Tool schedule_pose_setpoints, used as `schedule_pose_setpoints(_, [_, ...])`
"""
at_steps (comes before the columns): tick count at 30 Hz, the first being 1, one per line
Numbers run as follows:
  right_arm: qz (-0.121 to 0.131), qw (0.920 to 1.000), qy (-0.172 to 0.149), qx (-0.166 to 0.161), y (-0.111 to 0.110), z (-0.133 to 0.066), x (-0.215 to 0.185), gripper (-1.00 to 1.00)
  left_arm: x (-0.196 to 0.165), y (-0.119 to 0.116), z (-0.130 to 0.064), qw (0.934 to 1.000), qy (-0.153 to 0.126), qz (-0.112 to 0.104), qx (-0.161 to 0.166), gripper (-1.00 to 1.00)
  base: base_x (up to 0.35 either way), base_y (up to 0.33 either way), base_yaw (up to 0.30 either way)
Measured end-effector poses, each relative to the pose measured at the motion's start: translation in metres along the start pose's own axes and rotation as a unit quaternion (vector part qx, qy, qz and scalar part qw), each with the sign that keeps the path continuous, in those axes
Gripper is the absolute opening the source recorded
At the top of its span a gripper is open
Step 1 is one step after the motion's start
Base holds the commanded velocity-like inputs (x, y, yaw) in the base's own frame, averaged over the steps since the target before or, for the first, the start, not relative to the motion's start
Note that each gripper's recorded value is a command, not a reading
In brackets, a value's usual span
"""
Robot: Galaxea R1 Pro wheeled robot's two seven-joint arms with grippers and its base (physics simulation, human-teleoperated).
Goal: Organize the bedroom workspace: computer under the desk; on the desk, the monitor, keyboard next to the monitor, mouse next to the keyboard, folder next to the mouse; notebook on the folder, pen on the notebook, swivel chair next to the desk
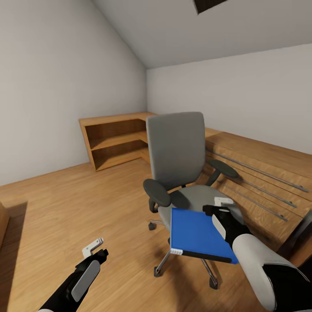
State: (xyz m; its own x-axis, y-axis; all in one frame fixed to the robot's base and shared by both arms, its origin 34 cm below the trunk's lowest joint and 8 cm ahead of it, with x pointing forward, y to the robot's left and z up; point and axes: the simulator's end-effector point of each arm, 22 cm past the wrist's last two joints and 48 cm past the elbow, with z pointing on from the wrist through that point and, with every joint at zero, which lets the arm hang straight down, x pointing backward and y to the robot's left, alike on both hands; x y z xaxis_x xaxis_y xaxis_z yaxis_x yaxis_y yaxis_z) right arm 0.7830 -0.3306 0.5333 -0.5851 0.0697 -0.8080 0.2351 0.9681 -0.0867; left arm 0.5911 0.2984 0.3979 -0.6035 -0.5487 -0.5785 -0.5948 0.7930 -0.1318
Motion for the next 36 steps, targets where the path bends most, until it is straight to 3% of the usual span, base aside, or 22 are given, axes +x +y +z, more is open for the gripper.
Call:
schedule_pose_setpoints(5, [0.002, 1.0000, -0.008, -0.001, 0.000, -0.003, -0.009, 1.00, 0.005, 0.006, 0.001, 1.0000, 0.004, 0.003, -0.007, 1.00, 0.000, 0.000, 0.000])
schedule_pose_setpoints(8, [0.003, 0.9999, -0.012, -0.001, 0.000, -0.005, -0.013, 1.00, 0.020, 0.022, 0.007, 0.9994, 0.018, 0.014, -0.026, 1.00, 0.000, 0.000, 0.000])
schedule_pose_setpoints(15, [0.005, 0.9998, -0.018, -0.001, -0.001, -0.009, -0.020, 1.00, 0.018, 0.023, 0.005, 0.9994, 0.016, 0.013, -0.026, 1.00, 0.000, 0.000, 0.000])
schedule_pose_setpoints(26, [0.016, 0.9984, -0.054, -0.005, 0.000, -0.021, -0.053, 1.00, 0.012, 0.020, 0.000, 0.9996, 0.010, 0.011, -0.023, 1.00, 0.000, 0.000, 0.000])
schedule_pose_setpoints(29, [0.019, 0.9975, -0.067, -0.009, 0.005, -0.027, -0.061, 1.00, 0.010, 0.019, -0.001, 0.9997, 0.008, 0.010, -0.021, 1.00, 0.000, 0.000, 0.000])
schedule_pose_setpoints(36, [0.022, 0.9958, -0.088, -0.014, 0.000, -0.064, -0.062, 1.00, 0.007, 0.018, -0.002, 0.9998, 0.005, 0.009, -0.020, 1.00, 0.000, 0.000, 0.000])
